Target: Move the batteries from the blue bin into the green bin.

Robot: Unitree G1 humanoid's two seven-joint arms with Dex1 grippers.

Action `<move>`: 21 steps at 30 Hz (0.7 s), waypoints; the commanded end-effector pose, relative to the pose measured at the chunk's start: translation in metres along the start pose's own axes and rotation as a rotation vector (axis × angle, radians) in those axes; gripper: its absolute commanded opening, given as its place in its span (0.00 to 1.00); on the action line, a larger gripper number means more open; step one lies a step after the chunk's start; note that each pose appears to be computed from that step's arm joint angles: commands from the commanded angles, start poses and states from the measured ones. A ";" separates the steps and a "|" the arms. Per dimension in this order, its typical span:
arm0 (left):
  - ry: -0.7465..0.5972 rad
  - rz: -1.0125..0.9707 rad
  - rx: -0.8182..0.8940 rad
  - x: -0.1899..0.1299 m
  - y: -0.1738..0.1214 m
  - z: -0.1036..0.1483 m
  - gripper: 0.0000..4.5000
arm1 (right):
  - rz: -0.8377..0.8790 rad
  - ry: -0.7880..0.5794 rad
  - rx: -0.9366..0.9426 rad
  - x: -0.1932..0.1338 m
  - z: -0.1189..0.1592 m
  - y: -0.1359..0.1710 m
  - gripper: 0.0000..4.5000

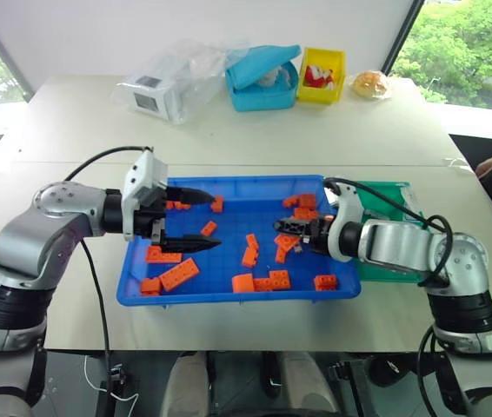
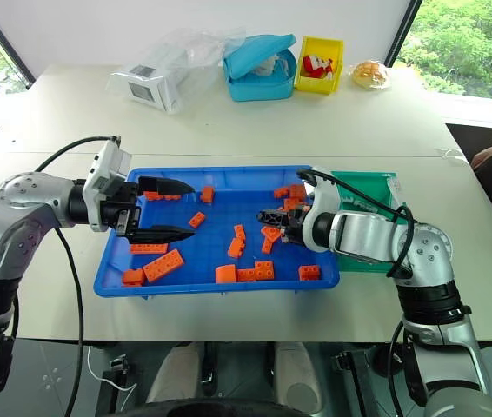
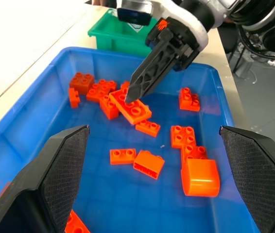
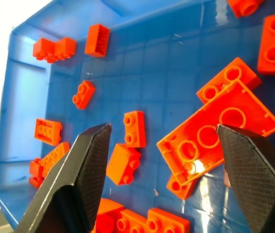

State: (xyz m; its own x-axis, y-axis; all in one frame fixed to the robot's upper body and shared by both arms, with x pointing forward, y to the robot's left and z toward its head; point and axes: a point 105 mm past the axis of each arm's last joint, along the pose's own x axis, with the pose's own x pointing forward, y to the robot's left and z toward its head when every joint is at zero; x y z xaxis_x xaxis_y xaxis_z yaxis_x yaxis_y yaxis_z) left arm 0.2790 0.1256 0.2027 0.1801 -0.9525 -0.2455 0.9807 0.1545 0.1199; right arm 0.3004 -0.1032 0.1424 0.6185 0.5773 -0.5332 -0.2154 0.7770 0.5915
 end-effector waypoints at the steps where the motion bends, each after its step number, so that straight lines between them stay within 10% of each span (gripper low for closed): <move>1: -0.015 0.016 0.046 -0.007 0.001 0.012 1.00 | -0.005 0.028 -0.014 0.003 -0.001 0.000 0.79; 21: -0.035 0.016 0.051 -0.002 0.002 0.009 1.00 | 0.120 0.054 -0.328 -0.022 0.025 0.036 0.79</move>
State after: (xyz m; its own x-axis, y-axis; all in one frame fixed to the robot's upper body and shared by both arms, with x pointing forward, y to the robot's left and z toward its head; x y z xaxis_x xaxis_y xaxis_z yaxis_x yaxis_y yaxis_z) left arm 0.2807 0.1253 0.2039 0.1829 -0.9560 -0.2295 0.9789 0.1555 0.1325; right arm 0.3036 -0.0985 0.1727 0.5391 0.6421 -0.5451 -0.4374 0.7665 0.4703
